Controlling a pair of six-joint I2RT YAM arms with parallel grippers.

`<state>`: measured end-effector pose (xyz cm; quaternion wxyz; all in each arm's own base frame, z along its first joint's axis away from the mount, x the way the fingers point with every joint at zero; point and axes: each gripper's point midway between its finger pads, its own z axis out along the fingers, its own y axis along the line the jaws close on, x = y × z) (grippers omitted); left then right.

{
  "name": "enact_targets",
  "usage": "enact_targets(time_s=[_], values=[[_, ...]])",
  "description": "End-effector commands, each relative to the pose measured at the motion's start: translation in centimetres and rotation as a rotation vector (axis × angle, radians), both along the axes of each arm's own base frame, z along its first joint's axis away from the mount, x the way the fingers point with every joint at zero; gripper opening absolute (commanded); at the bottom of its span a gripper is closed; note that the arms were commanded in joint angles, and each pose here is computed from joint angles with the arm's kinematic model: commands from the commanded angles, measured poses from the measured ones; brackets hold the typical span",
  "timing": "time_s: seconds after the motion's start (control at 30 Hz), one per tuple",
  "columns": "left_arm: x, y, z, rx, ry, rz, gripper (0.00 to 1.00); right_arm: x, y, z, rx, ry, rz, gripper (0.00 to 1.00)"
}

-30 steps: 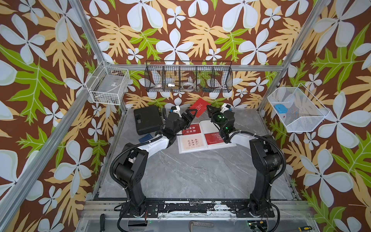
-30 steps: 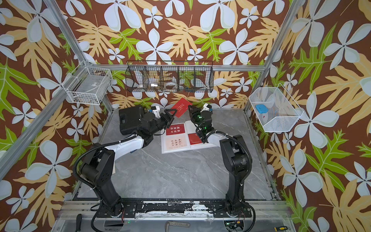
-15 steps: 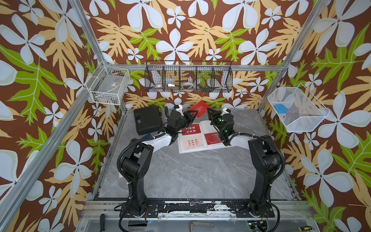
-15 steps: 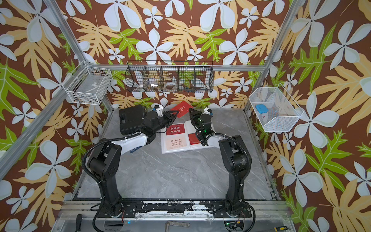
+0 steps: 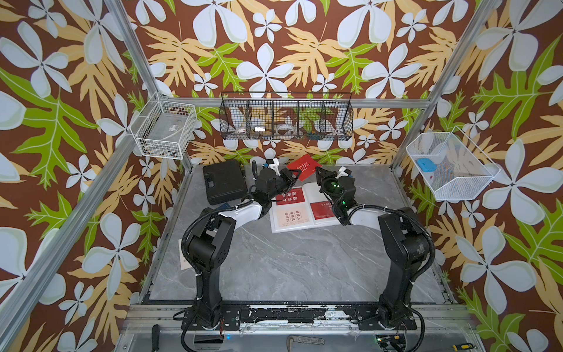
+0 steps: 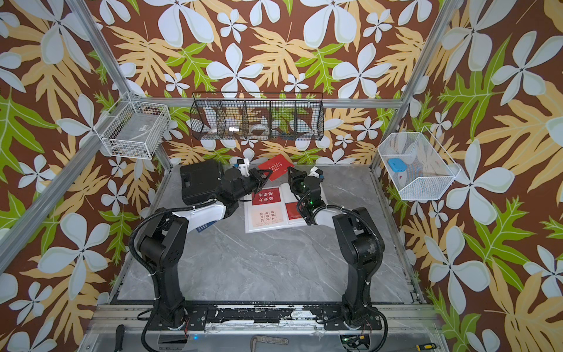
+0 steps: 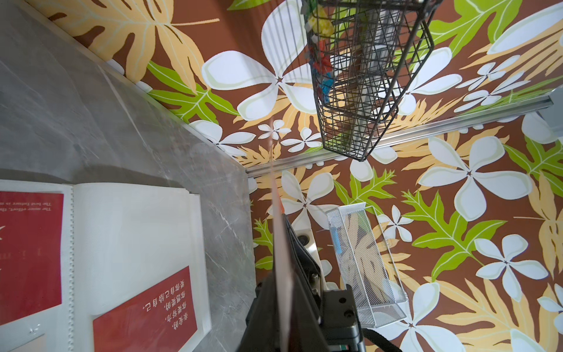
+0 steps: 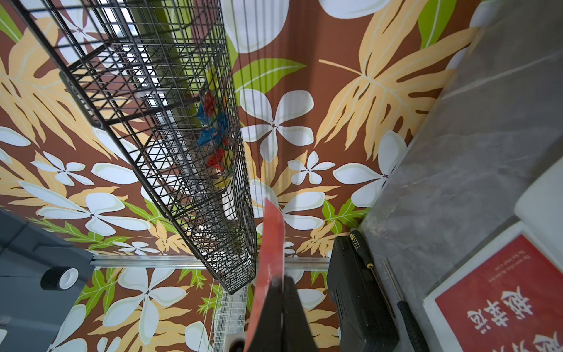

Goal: Place the photos into the photo albums
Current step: Pick up the photo at the center of the board, then insert the photo into the photo album.

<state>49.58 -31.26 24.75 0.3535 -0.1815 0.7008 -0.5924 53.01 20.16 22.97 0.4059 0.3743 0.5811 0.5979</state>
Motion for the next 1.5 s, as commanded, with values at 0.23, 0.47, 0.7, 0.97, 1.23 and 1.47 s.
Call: enact_targets(time_s=[0.23, 0.47, 0.7, 0.97, 1.23, 1.47], values=[[-0.4, 1.0, -0.9, 0.083, -0.004, -0.056, 0.0, -0.9, -1.8, -0.3, -0.195, -0.012, 0.009, 0.5], [-1.4, 3.1, -4.3, 0.254, 0.037, -0.113, 0.0, -2.2, -4.1, -5.1, -0.722, 0.16, 0.121, 0.65], [-1.6, 4.5, -7.3, 0.392, 0.087, -0.154, 0.0, -0.9, -4.3, -12.5, -0.986, 0.349, 0.383, 0.45], [-1.6, 4.8, -10.3, 0.413, 0.14, -0.202, 0.0, 0.7, -5.6, -17.3, -1.147, 0.457, 0.439, 0.32], [-1.6, 4.7, -13.0, 0.437, 0.189, -0.223, 0.0, -0.2, -8.7, -21.4, -1.208, 0.617, 0.448, 0.23], [-1.0, 4.0, -14.2, 0.406, 0.21, -0.261, 0.0, 0.0, -10.2, -22.1, -1.245, 0.659, 0.446, 0.22]])
